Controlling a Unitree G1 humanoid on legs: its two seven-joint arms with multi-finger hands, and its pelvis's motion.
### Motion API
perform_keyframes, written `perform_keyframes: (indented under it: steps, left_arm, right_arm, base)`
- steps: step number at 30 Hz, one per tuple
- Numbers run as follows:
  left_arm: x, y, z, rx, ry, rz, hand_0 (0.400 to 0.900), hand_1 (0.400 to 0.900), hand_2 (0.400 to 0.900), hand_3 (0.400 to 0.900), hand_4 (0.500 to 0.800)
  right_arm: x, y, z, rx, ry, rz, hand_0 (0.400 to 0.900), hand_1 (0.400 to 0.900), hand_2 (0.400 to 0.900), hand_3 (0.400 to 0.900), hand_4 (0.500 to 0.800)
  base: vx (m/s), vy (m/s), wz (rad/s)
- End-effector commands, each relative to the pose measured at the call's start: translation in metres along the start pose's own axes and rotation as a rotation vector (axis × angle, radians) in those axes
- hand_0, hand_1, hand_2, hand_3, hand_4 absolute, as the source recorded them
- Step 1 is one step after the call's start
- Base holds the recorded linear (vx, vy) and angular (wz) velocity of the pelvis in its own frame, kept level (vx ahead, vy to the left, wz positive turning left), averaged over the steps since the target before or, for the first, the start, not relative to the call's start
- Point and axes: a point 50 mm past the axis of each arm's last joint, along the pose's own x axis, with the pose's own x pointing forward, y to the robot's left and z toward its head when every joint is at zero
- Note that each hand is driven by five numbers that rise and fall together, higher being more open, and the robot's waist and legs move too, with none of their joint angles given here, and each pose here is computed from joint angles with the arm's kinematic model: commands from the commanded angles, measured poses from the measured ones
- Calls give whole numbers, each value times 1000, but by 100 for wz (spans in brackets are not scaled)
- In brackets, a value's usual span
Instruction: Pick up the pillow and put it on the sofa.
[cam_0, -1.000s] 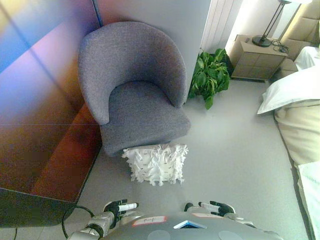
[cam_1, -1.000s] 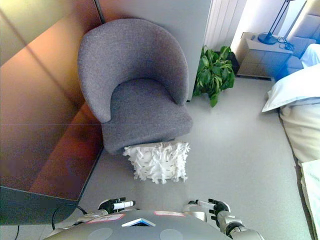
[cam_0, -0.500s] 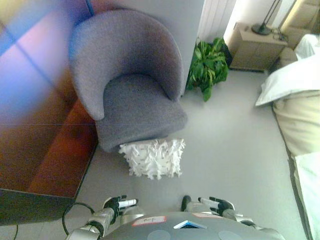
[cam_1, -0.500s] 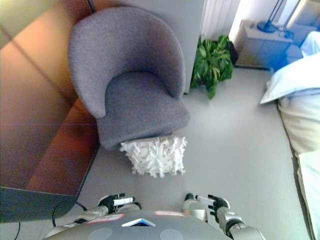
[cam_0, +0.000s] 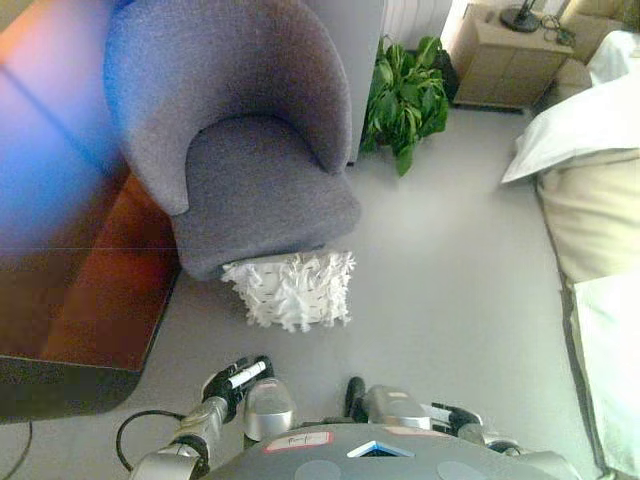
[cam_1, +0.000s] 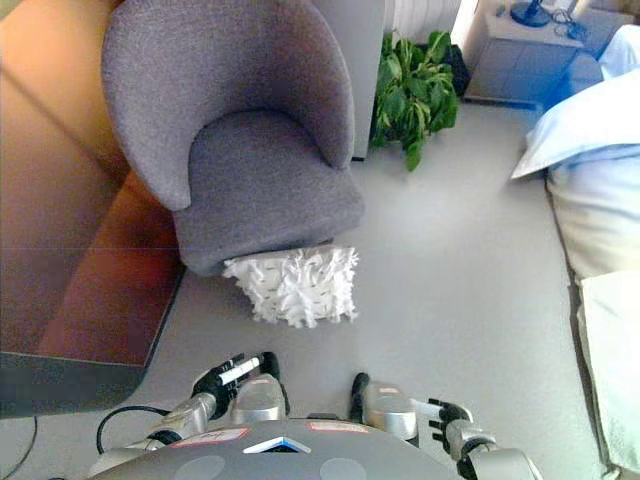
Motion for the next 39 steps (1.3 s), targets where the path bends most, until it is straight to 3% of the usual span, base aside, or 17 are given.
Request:
perform_keyframes:
  steps: [1,5,13,16,20,25,33,39]
  left_arm:
    - [-3,2,-6,-31,-18,8,900,900,900,900,800]
    - [-4,12,-7,42,-7,44,900,900,900,900,800]
    - [-1,10,18,156,-62,-5,900,900,900,900,800]
    - [0,15,28,185,-75,8,900,900,900,900,800]
    - [3,16,70,182,-171,13,900,900,900,900,800]
    - [1,14,115,169,-299,35,900,900,900,900,800]
    - [-1,22,78,155,-242,38,900,900,900,900,800]
    - [0,6,97,216,-319,-33,900,900,900,900,800]
  right_arm:
    - [-1,-5,9,-14,-72,18,900,900,900,900,800]
    - [-1,9,32,3,-144,67,900,900,900,900,800]
    - [-6,18,67,-41,-281,50,900,900,900,900,800]
    - [-8,20,77,-80,-326,49,900,900,900,900,800]
    - [-14,25,106,-125,-400,63,900,900,900,900,800]
    - [-23,26,141,-226,-455,-41,900,900,900,900,800]
    - [-28,22,147,-676,-531,-235,900,900,900,900,800]
    - [-55,13,206,-778,-713,-432,900,900,900,900,800]
  base:
    - [515,306,-1]
    - [571,305,-6]
    - [406,253,21]
    - [227,-38,3]
    - [-37,-296,11]
    - [67,-465,67]
    - [247,-280,39]
    - [-20,-29,39]
